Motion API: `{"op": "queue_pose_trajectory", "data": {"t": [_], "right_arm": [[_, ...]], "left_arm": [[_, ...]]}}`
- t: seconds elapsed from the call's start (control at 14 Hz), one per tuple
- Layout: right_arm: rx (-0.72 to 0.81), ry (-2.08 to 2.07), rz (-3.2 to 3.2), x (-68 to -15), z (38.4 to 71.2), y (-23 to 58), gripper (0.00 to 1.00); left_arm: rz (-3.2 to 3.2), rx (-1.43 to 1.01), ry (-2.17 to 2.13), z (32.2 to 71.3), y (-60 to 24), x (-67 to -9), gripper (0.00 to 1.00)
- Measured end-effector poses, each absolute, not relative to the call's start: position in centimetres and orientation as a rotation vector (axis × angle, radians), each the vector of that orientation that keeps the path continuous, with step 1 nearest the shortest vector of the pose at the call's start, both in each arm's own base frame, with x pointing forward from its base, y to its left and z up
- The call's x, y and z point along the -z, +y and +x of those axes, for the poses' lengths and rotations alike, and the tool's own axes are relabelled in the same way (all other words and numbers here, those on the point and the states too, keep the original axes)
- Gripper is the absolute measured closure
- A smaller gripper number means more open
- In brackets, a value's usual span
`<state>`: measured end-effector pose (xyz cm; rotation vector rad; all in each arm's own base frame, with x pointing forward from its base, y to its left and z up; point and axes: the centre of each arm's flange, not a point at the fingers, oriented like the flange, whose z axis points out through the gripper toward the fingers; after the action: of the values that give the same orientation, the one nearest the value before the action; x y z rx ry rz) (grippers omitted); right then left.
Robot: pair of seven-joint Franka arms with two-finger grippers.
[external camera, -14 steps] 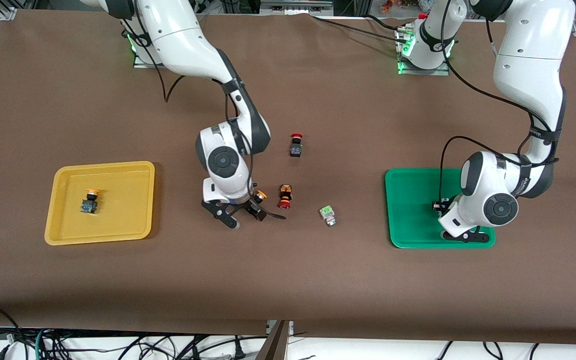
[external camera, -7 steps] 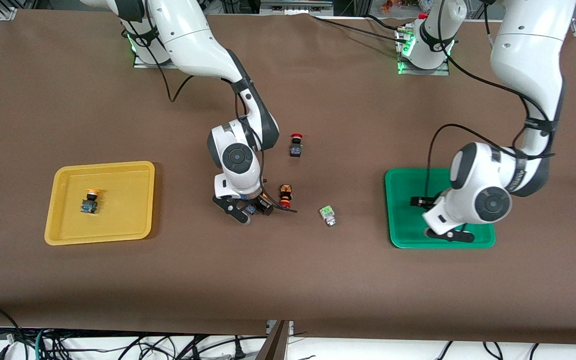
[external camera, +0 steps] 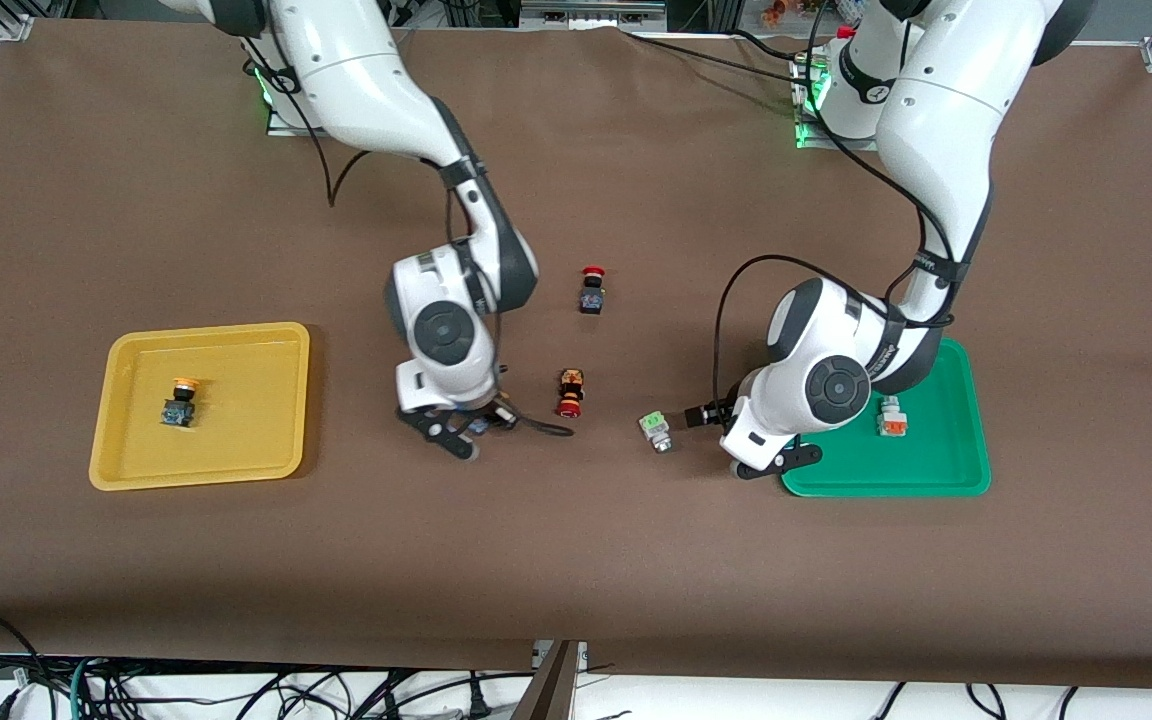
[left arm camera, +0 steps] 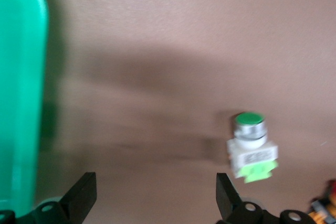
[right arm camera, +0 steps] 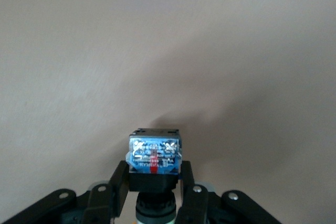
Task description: Place green and yellow buttons in trays
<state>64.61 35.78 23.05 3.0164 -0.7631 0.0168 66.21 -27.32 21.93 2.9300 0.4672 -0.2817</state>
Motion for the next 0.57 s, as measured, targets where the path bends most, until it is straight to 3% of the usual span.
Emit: {"op": "queue_pose_trajectory", "data": {"t": [0.29, 0.5, 0.57], "right_arm": [[0.186, -0.362, 3.008, -28.3, 69.1, 19.5, 0.56], [0.279, -0.088, 3.0, -27.6, 69.8, 8.1, 0.56], [0.317, -0.036, 3.004, -26.8, 69.6, 5.4, 0.56]], "left_arm": [[2.853, 0.203, 0.693, 66.2, -31.3, -20.3, 0.0], [2.837, 0.202, 0.756, 65.0, -34.3, -19.1, 0.0], [2.839, 0.209, 0.757, 64.7, -34.7, -18.6, 0.05]]}}
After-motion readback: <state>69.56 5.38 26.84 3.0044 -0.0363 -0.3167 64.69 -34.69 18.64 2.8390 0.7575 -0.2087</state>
